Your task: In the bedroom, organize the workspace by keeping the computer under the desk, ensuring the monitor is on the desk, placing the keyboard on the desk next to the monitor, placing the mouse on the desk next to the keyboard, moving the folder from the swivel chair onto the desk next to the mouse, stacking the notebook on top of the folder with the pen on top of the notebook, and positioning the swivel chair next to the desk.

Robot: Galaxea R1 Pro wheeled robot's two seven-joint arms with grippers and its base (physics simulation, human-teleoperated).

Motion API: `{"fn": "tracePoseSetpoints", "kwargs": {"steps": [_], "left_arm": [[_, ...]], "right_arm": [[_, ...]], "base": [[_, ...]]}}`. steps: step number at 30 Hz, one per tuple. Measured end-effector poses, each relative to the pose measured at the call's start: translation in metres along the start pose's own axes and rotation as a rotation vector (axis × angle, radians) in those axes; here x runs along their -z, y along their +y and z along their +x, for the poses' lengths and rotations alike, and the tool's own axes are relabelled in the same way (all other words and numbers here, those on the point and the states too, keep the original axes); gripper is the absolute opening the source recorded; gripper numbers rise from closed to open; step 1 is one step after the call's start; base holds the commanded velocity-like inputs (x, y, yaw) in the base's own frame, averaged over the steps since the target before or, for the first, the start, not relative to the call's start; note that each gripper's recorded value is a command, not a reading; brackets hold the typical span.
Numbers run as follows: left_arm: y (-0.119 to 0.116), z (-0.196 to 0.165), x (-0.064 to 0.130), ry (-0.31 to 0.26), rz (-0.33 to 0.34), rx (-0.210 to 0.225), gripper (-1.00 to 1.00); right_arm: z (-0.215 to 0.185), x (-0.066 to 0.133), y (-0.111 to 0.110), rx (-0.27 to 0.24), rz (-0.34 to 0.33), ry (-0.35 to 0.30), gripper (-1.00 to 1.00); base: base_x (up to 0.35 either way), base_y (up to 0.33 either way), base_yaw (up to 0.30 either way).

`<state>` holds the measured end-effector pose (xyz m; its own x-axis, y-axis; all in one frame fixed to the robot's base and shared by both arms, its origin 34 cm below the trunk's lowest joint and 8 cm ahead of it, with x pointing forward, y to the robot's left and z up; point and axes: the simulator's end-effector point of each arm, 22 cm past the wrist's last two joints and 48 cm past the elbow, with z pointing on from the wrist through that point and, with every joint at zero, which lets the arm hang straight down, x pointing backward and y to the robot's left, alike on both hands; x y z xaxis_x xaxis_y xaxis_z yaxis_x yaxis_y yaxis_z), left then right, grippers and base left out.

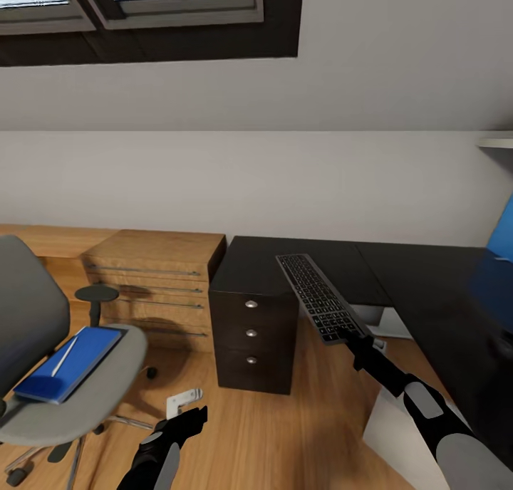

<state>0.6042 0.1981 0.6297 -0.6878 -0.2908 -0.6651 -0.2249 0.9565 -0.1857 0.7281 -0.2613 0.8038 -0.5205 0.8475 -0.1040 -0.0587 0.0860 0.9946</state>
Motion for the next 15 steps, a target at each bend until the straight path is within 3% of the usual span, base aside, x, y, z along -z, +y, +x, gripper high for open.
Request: {"fn": "tracePoseSetpoints", "kwargs": {"steps": [10,13,15], "left_arm": [[-0.003,-0.001,0.0,-0.006,0.003,-0.002,1.0],[-0.006,-0.012,0.001,-0.06,0.01,0.002,1.0],[-0.008,-0.008,0.001,-0.157,0.013,-0.001,1.0]], "right_arm": [[-0.004,-0.001,-0.004,0.021,0.019,-0.02,-1.0],[-0.01,-0.001,-0.005,0.049,0.028,-0.047,-1.0],[-0.015,-0.001,-0.006,0.069,0.033,-0.066,-1.0]], "base": [[0.118,0.0,0.0],[0.025,0.0,0.0],[0.06,0.0,0.0]]}}
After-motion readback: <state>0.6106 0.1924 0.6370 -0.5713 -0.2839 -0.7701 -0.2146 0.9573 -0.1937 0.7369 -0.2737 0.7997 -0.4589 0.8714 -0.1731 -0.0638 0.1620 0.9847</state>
